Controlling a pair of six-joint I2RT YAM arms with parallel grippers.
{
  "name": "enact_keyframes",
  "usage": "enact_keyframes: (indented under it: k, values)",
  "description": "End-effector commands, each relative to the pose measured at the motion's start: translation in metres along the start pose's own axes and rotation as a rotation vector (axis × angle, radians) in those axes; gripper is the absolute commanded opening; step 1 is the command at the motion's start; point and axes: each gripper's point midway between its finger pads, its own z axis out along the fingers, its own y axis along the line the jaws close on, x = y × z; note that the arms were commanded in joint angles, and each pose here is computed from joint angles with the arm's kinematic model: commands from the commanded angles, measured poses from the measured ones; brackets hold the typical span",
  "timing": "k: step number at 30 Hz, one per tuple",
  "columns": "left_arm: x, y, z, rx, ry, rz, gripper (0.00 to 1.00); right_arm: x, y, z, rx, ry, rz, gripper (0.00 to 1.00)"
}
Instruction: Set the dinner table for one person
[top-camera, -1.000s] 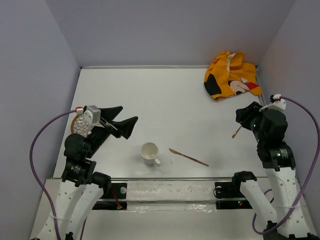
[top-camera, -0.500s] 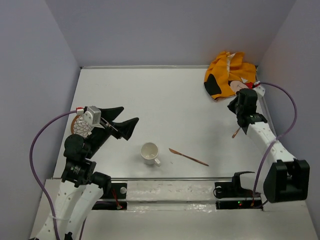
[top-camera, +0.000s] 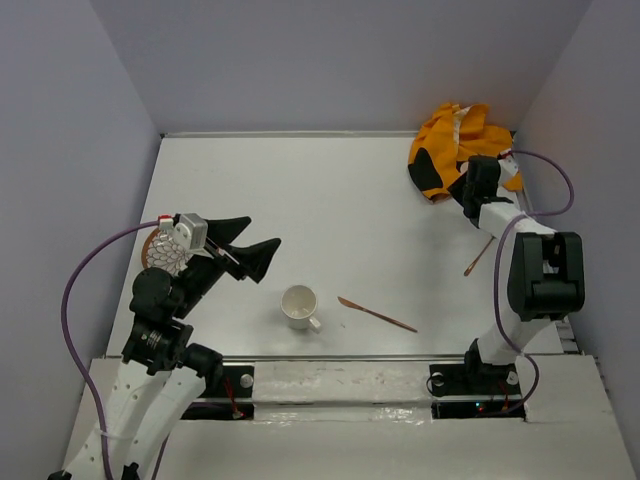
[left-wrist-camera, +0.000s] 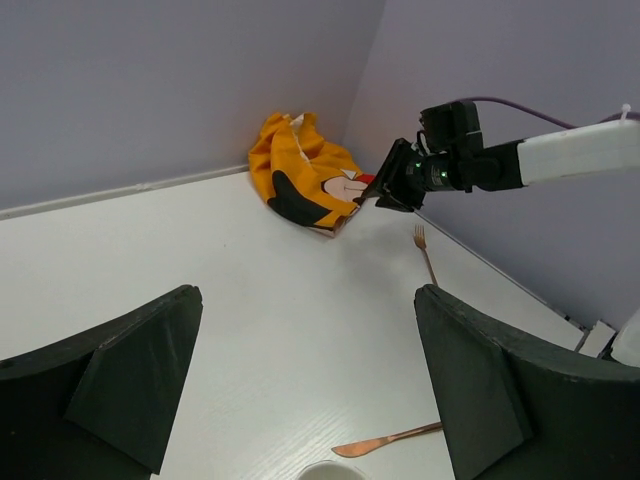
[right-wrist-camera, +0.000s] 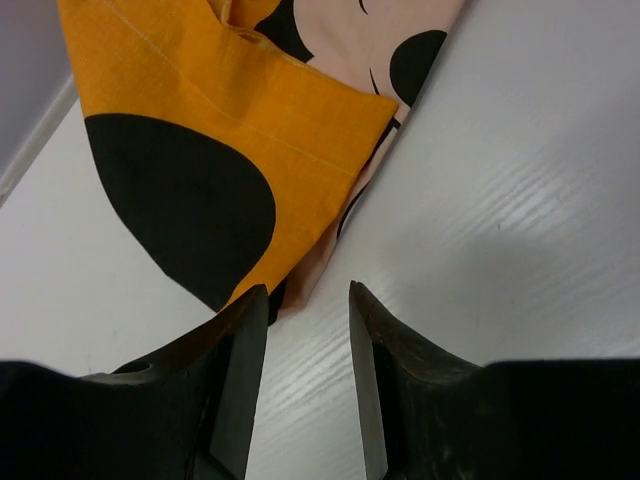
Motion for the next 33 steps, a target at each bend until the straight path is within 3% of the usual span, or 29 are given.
enact_keyframes:
  k: [1, 3, 7, 10, 18, 21, 27, 28, 29, 30, 31, 32, 33]
  values:
    - [-0.021, -0.008, 0.001, 0.02, -0.049, 0.033, 0.99, -0.03, 0.02, 0.022, -0.043, -0.069, 0.092, 0.44]
    - [-0.02, -0.007, 0.001, 0.018, -0.045, 0.033, 0.99, -0.017, 0.02, 0.034, -0.04, -0.03, 0.097, 0.45]
    - [-0.019, -0.006, 0.003, 0.014, -0.039, 0.035, 0.99, -0.001, 0.035, 0.044, -0.104, 0.039, 0.119, 0.59]
    - [-0.018, -0.005, 0.004, 0.014, -0.034, 0.034, 0.99, 0.014, 0.043, 0.05, -0.151, 0.097, 0.129, 0.63]
    - [-0.014, -0.004, 0.007, 0.012, -0.021, 0.029, 0.99, 0.032, 0.064, 0.053, -0.303, 0.144, 0.144, 0.64]
    - [-0.014, -0.003, 0.007, 0.011, -0.019, 0.028, 0.99, 0.035, 0.063, 0.058, -0.301, 0.147, 0.126, 0.59]
    - [-0.015, -0.003, 0.007, 0.011, -0.024, 0.031, 0.99, 0.046, 0.069, 0.069, -0.289, 0.17, 0.07, 0.58]
    - [-0.015, -0.003, 0.007, 0.011, -0.024, 0.029, 0.99, 0.05, 0.074, 0.069, -0.298, 0.175, 0.055, 0.56]
    - [-0.016, -0.004, 0.006, 0.014, -0.026, 0.032, 0.99, 0.045, 0.08, 0.069, -0.314, 0.173, 0.039, 0.45]
    - [-0.016, -0.003, 0.006, 0.012, -0.026, 0.032, 0.99, 0.047, 0.088, 0.067, -0.333, 0.178, 0.027, 0.3]
    - [-0.017, -0.003, 0.006, 0.01, -0.029, 0.031, 0.99, 0.05, 0.101, 0.06, -0.368, 0.187, 0.012, 0.06]
    - [-0.017, -0.003, 0.006, 0.008, -0.029, 0.033, 0.99, 0.044, 0.116, 0.054, -0.4, 0.172, -0.002, 0.0]
    - [-0.017, -0.003, 0.006, 0.009, -0.03, 0.033, 0.99, 0.041, 0.128, 0.048, -0.43, 0.156, -0.037, 0.0]
